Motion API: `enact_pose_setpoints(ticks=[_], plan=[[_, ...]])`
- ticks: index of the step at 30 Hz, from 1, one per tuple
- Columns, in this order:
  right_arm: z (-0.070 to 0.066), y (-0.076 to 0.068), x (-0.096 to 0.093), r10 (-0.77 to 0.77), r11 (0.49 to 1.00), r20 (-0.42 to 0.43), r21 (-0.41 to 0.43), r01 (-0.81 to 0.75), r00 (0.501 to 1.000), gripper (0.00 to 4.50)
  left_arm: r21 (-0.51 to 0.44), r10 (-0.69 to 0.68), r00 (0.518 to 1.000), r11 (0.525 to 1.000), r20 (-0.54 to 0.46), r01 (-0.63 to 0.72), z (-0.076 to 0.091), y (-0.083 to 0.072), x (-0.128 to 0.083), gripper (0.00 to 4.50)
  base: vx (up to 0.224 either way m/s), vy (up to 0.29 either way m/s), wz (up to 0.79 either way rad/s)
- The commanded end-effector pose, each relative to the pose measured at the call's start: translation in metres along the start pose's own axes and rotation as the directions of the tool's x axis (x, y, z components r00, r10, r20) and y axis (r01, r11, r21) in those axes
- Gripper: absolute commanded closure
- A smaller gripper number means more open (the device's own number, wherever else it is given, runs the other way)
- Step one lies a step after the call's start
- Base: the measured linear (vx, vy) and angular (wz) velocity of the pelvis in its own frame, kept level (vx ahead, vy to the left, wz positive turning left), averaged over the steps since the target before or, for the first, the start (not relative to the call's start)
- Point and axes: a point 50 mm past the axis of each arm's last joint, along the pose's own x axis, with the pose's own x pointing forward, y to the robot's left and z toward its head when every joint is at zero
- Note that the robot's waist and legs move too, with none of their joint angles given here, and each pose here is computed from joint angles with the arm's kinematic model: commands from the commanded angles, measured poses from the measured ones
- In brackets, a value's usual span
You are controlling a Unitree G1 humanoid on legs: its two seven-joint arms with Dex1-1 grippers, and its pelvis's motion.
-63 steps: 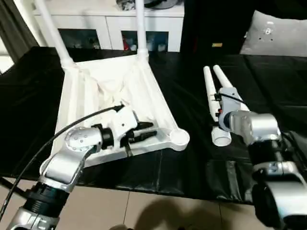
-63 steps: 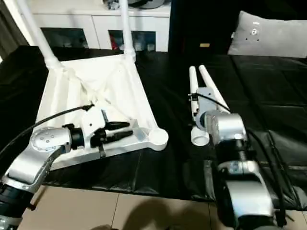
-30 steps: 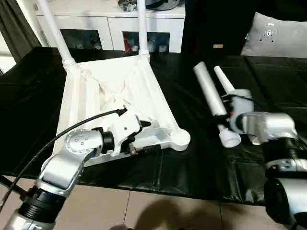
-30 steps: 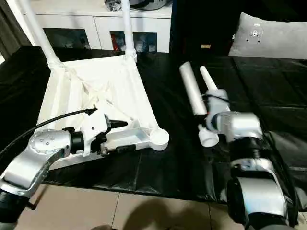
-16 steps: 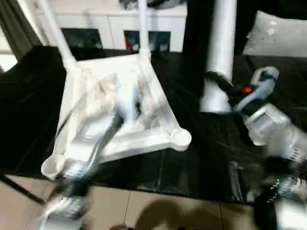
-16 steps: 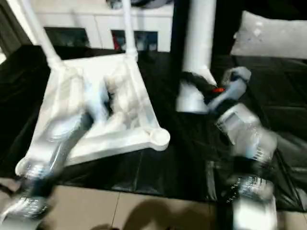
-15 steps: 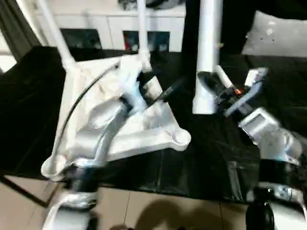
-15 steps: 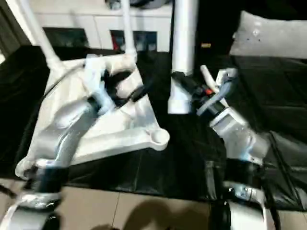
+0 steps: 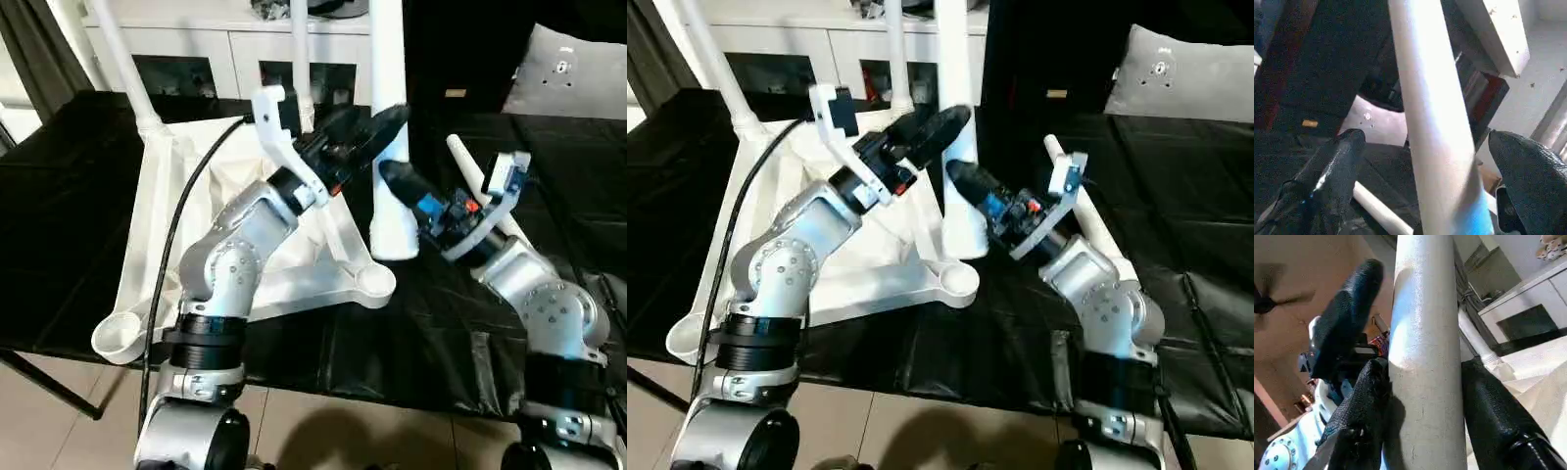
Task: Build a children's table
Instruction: Pick table leg
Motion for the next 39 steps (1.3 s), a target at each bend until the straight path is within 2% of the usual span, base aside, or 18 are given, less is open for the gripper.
enact_pose_setpoints(ticks=[1, 4, 5, 6, 7, 9, 10, 12, 14, 16, 18, 19, 20, 30, 39], plan=[[-0.001, 0.006, 0.002, 0.030, 0.999, -0.015, -0.028, -0.031, 0.999, 2.64, -0.024, -0.002, 1.000, 1.000, -0.001, 0.002, 0.000, -0.001, 0.000, 0.00, 0.000, 0.000, 0.00], [-0.011, 0.006, 0.008, -0.017, 0.993, -0.080, -0.116, 0.007, 0.997, 2.64, -0.030, -0.034, 0.999, 0.999, 0.003, 0.034, 0.000, -0.006, 0.001, 0.00, 0.000, 0.000, 0.00], [-0.016, 0.005, 0.012, -0.060, 0.982, -0.106, -0.186, 0.039, 0.993, 2.64, -0.004, -0.024, 1.000, 1.000, -0.004, 0.024, -0.001, -0.006, 0.002, 0.00, 0.000, 0.000, 0.00], [-0.016, 0.005, 0.012, -0.060, 0.982, -0.106, -0.186, 0.039, 0.993, 2.64, -0.004, -0.024, 1.000, 1.000, -0.004, 0.024, -0.001, -0.006, 0.002, 0.00, 0.000, 0.000, 0.00], [-0.021, 0.003, 0.021, -0.122, 0.956, -0.088, -0.277, 0.093, 0.989, 2.64, 0.063, 0.017, 1.000, 0.998, -0.022, -0.016, -0.005, -0.005, 0.005, 0.00, 0.000, 0.000, 0.00], [-0.023, 0.004, 0.027, -0.147, 0.942, -0.068, -0.314, 0.119, 0.987, 2.64, 0.115, 0.055, 0.998, 0.992, -0.028, -0.051, -0.008, -0.004, 0.007, 0.00, 0.000, 0.000, 0.00], [-0.026, 0.003, 0.036, -0.197, 0.907, -0.017, -0.384, 0.175, 0.980, 2.64, 0.151, 0.112, 0.994, 0.982, -0.004, -0.111, -0.012, -0.003, 0.011, 0.00, 0.000, 0.000, 0.00], [-0.027, 0.002, 0.041, -0.229, 0.868, 0.010, -0.451, 0.209, 0.973, 2.64, 0.164, 0.153, 0.988, 0.974, 0.013, -0.153, -0.014, -0.002, 0.012, 0.00, 0.000, 0.000, 0.00], [-0.028, 0.000, 0.044, -0.254, 0.841, 0.036, -0.484, 0.239, 0.967, 2.65, 0.178, 0.187, 0.982, 0.966, 0.025, -0.189, -0.015, 0.000, 0.013, 0.00, 0.000, 0.000, 0.00], [-0.031, 0.000, 0.051, -0.296, 0.801, 0.113, -0.511, 0.311, 0.949, 2.65, 0.231, 0.257, 0.962, 0.935, 0.086, -0.271, -0.016, 0.000, 0.016, 0.00, 0.000, 0.000, 0.00], [-0.033, 0.000, 0.052, -0.297, 0.787, 0.120, -0.532, 0.314, 0.947, 2.65, 0.235, 0.264, 0.959, 0.931, 0.099, -0.281, -0.016, 0.000, 0.016, 0.00, 0.000, 0.000, 0.00], [-0.038, 0.001, 0.055, -0.304, 0.741, 0.119, -0.594, 0.313, 0.945, 2.65, 0.235, 0.274, 0.953, 0.925, 0.127, -0.297, -0.016, -0.002, 0.018, 0.00, 0.000, 0.000, 0.00], [-0.041, 0.001, 0.056, -0.308, 0.720, 0.127, -0.617, 0.318, 0.943, 2.65, 0.234, 0.276, 0.951, 0.924, 0.138, -0.303, -0.017, -0.004, 0.019, 0.00, 0.000, 0.000, 0.00], [-0.045, -0.001, 0.059, -0.321, 0.699, 0.179, -0.618, 0.360, 0.930, 2.65, 0.231, 0.272, 0.955, 0.928, 0.120, -0.293, -0.027, -0.005, 0.021, 0.00, 0.000, 0.000, 0.00], [-0.049, 0.002, 0.061, -0.279, 0.680, 0.157, -0.664, 0.310, 0.947, 2.65, 0.195, 0.268, 0.959, 0.940, 0.087, -0.281, -0.035, -0.006, 0.021, 0.00, 0.000, 0.000, 0.00]])
